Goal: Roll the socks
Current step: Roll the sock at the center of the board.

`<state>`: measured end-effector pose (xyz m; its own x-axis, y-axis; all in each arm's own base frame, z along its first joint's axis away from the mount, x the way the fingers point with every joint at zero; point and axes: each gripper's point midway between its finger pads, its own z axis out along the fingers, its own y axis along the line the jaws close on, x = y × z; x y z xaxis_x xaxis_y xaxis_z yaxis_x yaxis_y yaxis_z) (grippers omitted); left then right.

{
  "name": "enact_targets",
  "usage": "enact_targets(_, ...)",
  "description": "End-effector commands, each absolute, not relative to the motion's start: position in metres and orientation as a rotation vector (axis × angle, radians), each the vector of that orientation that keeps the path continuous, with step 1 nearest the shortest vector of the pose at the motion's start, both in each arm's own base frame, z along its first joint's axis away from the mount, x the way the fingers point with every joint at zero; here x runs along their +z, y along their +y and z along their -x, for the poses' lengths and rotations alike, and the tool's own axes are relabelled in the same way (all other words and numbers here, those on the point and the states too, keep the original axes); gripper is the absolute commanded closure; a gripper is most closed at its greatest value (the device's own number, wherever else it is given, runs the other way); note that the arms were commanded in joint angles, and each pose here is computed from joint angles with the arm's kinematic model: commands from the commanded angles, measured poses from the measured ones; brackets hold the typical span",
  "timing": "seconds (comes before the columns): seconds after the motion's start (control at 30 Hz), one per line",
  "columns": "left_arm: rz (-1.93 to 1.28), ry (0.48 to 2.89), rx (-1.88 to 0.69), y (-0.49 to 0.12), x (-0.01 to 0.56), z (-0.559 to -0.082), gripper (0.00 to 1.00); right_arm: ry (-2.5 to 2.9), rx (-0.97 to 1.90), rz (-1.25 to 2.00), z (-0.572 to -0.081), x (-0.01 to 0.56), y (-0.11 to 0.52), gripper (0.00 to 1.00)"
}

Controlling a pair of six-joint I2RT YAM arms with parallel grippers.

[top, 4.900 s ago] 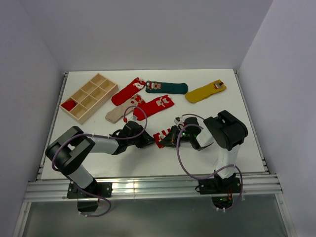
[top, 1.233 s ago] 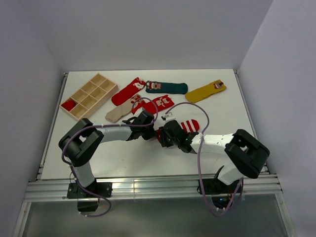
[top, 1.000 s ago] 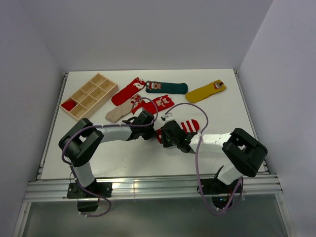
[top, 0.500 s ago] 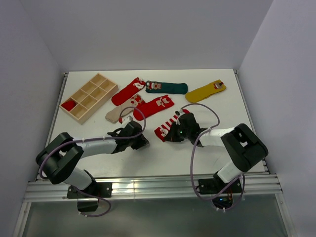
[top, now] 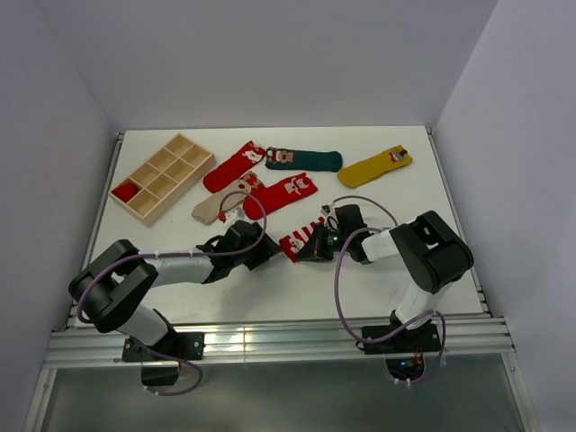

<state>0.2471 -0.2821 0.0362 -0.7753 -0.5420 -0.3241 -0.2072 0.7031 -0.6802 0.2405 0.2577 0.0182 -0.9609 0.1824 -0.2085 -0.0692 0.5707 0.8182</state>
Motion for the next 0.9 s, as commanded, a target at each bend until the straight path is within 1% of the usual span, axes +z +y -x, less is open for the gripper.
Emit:
enact_targets(0.0, 0.557, 2.349, -0.952, -0.298, 0.048, -0.263, 0.41, 2.536, 1.400, -0.116, -0.236, 0.019, 0.258, 1.00)
enact_targets(0.17, 0.563, 2.365, -0.938, -0.301, 0.039, -0.274, 0.45, 2.533, 1.438, -0.145, -0.235, 0.018, 0.258, 1.00)
enact_targets(0.53, 0.585, 2.421, -0.887, -0.299, 0.019, -0.275, 0.59, 2.525, 1.464, -0.180, -0.238, 0.015, 0.256, 1.00)
enact_targets(0.87, 0.561, 2.435, -0.888, -0.308, 0.018, -0.281, 0.62, 2.547, 1.449, -0.175, -0.237, 0.011, 0.255, 1.00)
